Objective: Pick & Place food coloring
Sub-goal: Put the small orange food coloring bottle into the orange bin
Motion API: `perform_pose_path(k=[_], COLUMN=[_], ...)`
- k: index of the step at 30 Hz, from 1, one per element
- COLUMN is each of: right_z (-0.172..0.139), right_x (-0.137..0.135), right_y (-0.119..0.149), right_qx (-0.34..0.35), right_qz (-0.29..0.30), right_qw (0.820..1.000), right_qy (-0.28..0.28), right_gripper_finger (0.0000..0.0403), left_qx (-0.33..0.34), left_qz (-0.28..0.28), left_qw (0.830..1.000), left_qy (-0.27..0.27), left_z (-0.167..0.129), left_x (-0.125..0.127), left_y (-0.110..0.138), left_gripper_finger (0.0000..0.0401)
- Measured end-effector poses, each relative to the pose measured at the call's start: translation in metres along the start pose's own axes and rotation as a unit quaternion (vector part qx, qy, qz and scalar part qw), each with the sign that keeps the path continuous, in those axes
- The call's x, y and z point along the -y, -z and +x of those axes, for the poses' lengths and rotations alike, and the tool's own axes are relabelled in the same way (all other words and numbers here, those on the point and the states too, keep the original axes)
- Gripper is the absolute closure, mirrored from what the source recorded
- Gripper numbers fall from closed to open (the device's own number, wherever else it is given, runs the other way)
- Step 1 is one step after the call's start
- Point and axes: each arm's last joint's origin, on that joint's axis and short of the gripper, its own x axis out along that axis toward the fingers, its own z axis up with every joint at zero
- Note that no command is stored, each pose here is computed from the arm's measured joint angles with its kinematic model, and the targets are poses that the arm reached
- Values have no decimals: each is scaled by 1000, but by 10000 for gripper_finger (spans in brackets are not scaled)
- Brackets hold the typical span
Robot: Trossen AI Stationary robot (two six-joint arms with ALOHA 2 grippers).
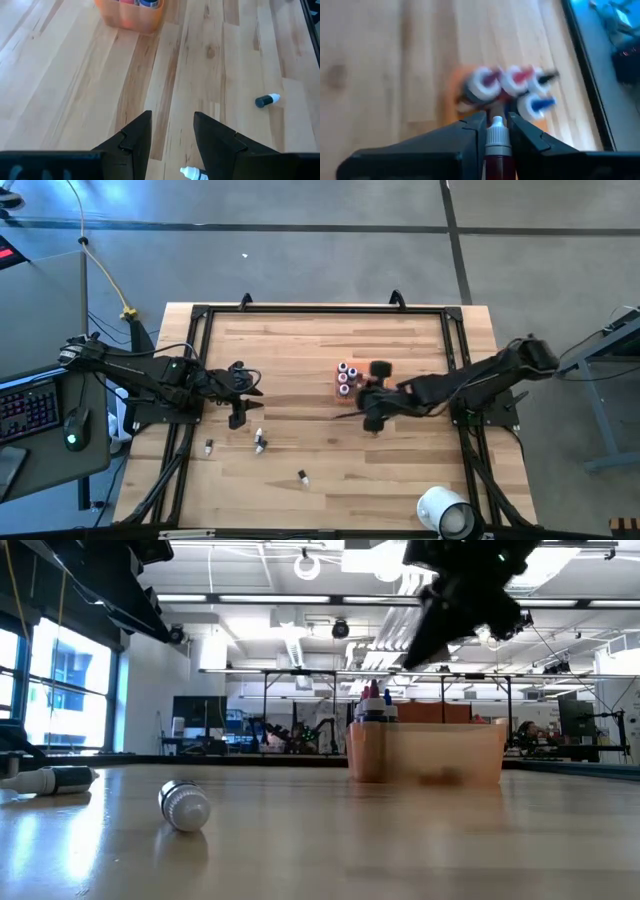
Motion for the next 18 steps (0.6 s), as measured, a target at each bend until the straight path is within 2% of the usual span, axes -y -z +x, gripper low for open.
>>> perform_pose_path(k=[5, 8, 13, 18], right_z=[26, 43, 53, 56], right_x=[13, 14, 24, 31], right_y=[44, 64, 74, 74], right_qx=[9, 35, 61, 58], right_qz=[80, 98, 92, 92], right_qw=[997, 995, 993, 994], right_qy=[3, -6, 30, 27], right_gripper_finger=[339, 348, 331, 297], left_qx=[-1, -13, -20, -52], left_qz=[-1, -23, -42, -46], left_qw=[1000, 999, 999, 998], left_qy=[1, 21, 24, 6], left_z=[0, 2, 3, 8], left_x=[0, 2, 2, 1], left_y=[0, 1, 1, 6], left_gripper_finger=[257, 257, 257, 257])
